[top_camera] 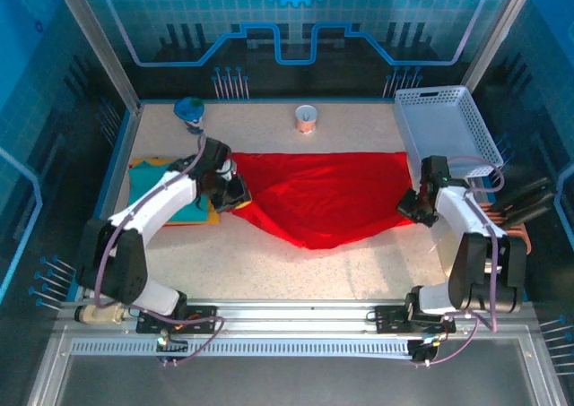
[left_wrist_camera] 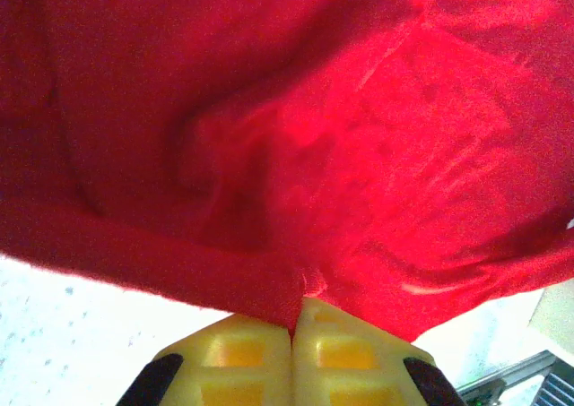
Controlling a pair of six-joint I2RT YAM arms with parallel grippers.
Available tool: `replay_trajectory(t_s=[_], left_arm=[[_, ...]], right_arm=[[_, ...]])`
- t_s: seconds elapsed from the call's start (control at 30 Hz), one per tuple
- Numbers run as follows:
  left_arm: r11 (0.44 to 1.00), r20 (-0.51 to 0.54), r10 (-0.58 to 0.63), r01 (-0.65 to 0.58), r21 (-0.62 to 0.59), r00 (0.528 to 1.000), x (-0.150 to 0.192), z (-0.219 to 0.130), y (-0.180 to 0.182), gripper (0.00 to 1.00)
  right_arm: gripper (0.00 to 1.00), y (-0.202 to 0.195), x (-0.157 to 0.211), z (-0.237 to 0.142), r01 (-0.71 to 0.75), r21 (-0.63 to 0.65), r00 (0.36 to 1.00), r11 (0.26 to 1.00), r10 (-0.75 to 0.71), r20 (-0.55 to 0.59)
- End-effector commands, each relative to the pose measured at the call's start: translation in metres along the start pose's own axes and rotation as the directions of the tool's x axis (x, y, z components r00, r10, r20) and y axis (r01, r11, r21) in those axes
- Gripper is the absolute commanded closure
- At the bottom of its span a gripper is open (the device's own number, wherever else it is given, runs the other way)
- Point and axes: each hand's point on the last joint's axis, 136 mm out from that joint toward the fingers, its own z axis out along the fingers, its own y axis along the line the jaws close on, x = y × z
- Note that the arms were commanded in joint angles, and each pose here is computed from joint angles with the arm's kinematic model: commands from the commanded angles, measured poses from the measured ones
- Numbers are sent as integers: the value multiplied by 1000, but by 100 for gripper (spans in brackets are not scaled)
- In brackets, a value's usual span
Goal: Fold and stack the t-shirts
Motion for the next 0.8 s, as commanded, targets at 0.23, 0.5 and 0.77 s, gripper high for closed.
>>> replay_trajectory(t_s=[0.23, 0.5, 0.77], left_arm=[[1000, -81, 21, -23, -19, 996, -69, 40, -12, 79], [1000, -12, 9, -9, -10, 1000, -27, 22, 13, 57], [999, -34, 29, -28, 33, 999, 30, 57, 27, 60]], right_arm=[[96, 26, -28, 17, 2, -128, 999, 992, -8, -47], [97, 29, -26, 28, 13, -150, 998, 989, -22, -58], [100, 25, -19, 34, 13, -142, 997, 990, -23, -73]])
